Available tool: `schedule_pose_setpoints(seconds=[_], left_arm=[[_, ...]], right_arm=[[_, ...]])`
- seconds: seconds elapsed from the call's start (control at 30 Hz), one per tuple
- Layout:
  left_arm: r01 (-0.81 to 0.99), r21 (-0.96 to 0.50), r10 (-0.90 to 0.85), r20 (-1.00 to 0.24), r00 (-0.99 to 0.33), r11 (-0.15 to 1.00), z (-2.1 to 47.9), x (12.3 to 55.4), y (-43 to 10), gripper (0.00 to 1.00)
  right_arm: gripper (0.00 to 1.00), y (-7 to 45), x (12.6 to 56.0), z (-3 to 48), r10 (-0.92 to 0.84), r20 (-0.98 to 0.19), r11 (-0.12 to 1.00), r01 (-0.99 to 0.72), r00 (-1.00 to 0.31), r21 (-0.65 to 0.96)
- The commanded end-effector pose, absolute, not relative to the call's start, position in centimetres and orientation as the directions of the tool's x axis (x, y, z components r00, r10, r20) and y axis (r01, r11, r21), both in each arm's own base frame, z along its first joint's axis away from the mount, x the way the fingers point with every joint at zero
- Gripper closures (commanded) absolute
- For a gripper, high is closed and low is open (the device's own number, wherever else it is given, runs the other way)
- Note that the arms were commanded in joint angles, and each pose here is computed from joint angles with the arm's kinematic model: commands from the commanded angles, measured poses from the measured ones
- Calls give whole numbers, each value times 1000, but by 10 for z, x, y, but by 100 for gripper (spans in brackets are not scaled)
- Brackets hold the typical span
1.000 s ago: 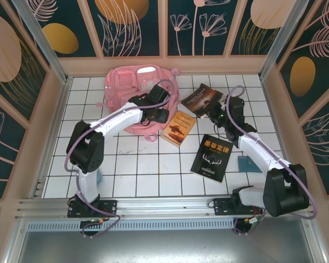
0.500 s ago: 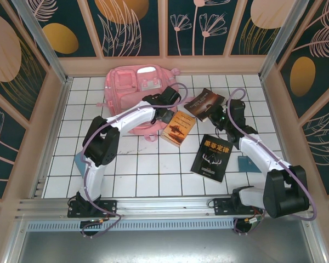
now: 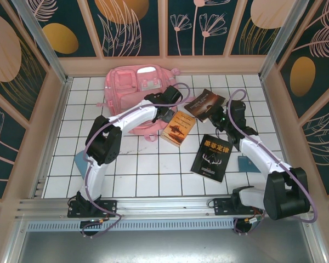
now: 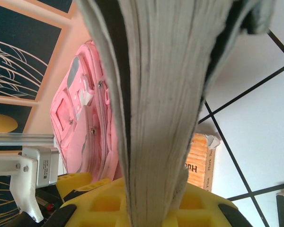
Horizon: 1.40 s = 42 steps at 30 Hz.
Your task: Pack books, pencil case, and school supplies into a backpack
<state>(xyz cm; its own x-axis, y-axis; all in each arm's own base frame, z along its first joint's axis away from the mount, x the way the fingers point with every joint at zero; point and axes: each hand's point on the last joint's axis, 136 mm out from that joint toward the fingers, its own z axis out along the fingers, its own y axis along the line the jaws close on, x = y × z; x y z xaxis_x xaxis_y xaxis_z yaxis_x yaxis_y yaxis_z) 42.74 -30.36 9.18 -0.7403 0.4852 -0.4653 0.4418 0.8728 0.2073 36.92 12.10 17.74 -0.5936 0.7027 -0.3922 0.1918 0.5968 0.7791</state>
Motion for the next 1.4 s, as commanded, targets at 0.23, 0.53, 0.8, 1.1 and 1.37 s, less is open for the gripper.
schedule_pose_setpoints(seconds=[0.23,0.53,0.8,1.1,1.37], left_arm=[[432,240,494,-439,-751,869,84,433,-299,83],[329,237,403,-630,-665,914,185,449,-294,100],[256,144,266,-792,-549,956,277,453,-292,100],[263,26,132,-908,-398,965,344,470,-312,100],[295,22,149,-899,-412,955,334,474,-324,100]], right_arm=[[93,122,371,204,718,-420,567,115,-555,816],[94,139,365,230,674,-456,535,-42,-582,844],[93,177,343,269,595,-509,460,-256,-622,850],[94,208,325,246,581,-446,472,-164,-681,866],[96,244,327,243,553,-359,402,-137,-752,905]])
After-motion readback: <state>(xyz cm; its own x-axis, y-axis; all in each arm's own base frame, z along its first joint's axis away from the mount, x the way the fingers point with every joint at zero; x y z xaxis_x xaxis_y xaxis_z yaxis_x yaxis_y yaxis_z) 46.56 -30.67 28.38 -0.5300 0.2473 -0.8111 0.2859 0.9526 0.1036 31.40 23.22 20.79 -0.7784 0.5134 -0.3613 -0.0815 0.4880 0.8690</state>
